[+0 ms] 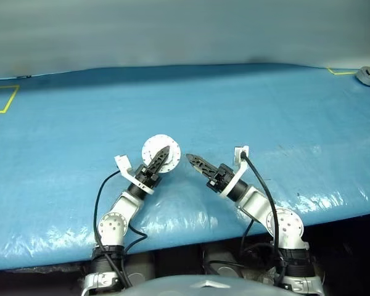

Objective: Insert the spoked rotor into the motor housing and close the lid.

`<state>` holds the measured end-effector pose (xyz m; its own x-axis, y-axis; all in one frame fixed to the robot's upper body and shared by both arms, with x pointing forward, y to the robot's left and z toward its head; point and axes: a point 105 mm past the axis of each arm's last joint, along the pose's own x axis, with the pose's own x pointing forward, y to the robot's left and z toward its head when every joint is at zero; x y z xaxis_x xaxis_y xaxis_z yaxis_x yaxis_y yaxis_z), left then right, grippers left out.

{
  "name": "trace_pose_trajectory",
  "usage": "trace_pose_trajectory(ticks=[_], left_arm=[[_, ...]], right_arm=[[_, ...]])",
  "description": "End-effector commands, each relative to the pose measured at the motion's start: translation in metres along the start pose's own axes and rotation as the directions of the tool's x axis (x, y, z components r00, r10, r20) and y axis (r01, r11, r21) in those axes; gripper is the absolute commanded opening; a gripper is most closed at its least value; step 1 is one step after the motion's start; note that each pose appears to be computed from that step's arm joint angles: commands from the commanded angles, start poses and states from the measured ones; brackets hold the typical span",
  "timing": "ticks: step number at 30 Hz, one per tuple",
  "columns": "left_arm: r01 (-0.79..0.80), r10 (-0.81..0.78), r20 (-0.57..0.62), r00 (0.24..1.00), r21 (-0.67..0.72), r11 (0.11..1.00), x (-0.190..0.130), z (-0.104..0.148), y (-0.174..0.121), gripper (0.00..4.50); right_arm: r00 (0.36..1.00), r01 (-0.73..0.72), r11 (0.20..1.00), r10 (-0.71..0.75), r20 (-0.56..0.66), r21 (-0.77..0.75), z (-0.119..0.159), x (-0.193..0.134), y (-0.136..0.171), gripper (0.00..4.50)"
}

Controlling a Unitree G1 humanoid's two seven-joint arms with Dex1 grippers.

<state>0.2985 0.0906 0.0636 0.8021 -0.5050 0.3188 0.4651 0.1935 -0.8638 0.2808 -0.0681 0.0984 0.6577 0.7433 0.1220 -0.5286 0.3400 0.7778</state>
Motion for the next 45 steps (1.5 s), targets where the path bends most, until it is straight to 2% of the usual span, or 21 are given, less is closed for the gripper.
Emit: trace_pose_trajectory(ticks=[1,3,7,11,14,19,21,23,25,31,34,37,39,40,42,44,45], left_arm=[[0.035,-0.033,0.154,0.987,-0.011,0.999,0.012,0.015,-0.012,2.41],[-0.02,0.016,0.238,0.971,0.013,1.0,0.011,0.031,-0.005,2.41],[-0.194,0.152,0.466,0.872,0.043,0.98,0.003,0.083,0.013,2.41],[-0.488,0.337,0.632,0.698,0.075,0.87,-0.016,0.136,0.042,2.41],[-0.607,0.453,0.649,0.611,0.017,0.794,-0.021,0.156,0.062,2.41],[-0.699,0.534,0.64,0.552,0.005,0.715,-0.025,0.169,0.08,2.41],[-0.723,0.548,0.643,0.534,0.011,0.691,-0.029,0.173,0.083,3.14],[-0.742,0.544,0.674,0.5,0.01,0.67,-0.037,0.179,0.081,3.68],[-0.785,0.538,0.723,0.434,0.01,0.619,-0.051,0.189,0.079,4.42],[-0.858,0.463,0.848,0.259,-0.018,0.513,-0.096,0.214,0.058,4.47],[-0.873,0.391,0.894,0.218,0.0,0.489,-0.113,0.225,0.04,4.47],[-0.849,0.287,0.911,0.295,0.113,0.516,-0.108,0.23,0.018,4.47],[-0.81,0.178,0.899,0.401,0.257,0.527,-0.094,0.23,-0.003,4.47],[-0.768,0.119,0.87,0.479,0.35,0.537,-0.082,0.225,-0.014,4.47],[-0.648,0.007,0.756,0.655,0.557,0.519,-0.057,0.209,-0.033,4.47],[-0.486,-0.039,0.563,0.826,0.746,0.456,-0.032,0.179,-0.042,4.47],[-0.332,-0.033,0.382,0.923,0.839,0.431,-0.015,0.151,-0.042,4.47]], right_arm=[[0.996,0.056,0.996,-0.05,0.072,-0.074,0.013,0.006,-0.004,4.19],[0.993,0.083,0.992,-0.074,0.092,-0.09,0.016,0.006,-0.009,4.19],[0.992,0.098,0.989,-0.088,0.089,-0.114,0.015,0.005,-0.013,4.19],[0.994,0.097,0.987,-0.088,0.069,-0.128,0.01,0.001,-0.015,4.19],[0.994,0.098,0.987,-0.089,0.071,-0.13,0.009,-0.003,-0.016,4.19],[0.994,0.094,0.986,-0.087,0.06,-0.14,0.007,-0.006,-0.016,4.19],[0.995,0.094,0.985,-0.087,0.056,-0.143,0.007,-0.007,-0.016,4.21],[0.994,0.097,0.985,-0.09,0.056,-0.146,0.008,-0.009,-0.017,4.21],[0.994,0.103,0.983,-0.096,0.058,-0.149,0.009,-0.011,-0.018,4.21],[0.992,0.121,0.98,-0.113,0.054,-0.156,0.01,-0.012,-0.023,4.21],[0.996,0.09,0.982,-0.088,0.016,-0.169,0.007,-0.009,-0.02,4.21],[0.997,0.079,0.968,-0.081,0.0,-0.239,0.007,-0.007,-0.017,4.21],[0.994,0.108,0.929,-0.111,0.011,-0.355,0.01,-0.006,-0.02,4.21],[0.991,0.136,0.896,-0.128,0.048,-0.422,0.015,-0.006,-0.022,4.21],[0.983,0.181,0.825,-0.128,0.135,-0.536,0.03,-0.007,-0.023,4.21],[0.976,0.21,0.78,-0.135,0.168,-0.59,0.04,-0.009,-0.028,4.21],[0.976,0.213,0.769,-0.148,0.157,-0.602,0.044,-0.01,-0.033,4.21]])
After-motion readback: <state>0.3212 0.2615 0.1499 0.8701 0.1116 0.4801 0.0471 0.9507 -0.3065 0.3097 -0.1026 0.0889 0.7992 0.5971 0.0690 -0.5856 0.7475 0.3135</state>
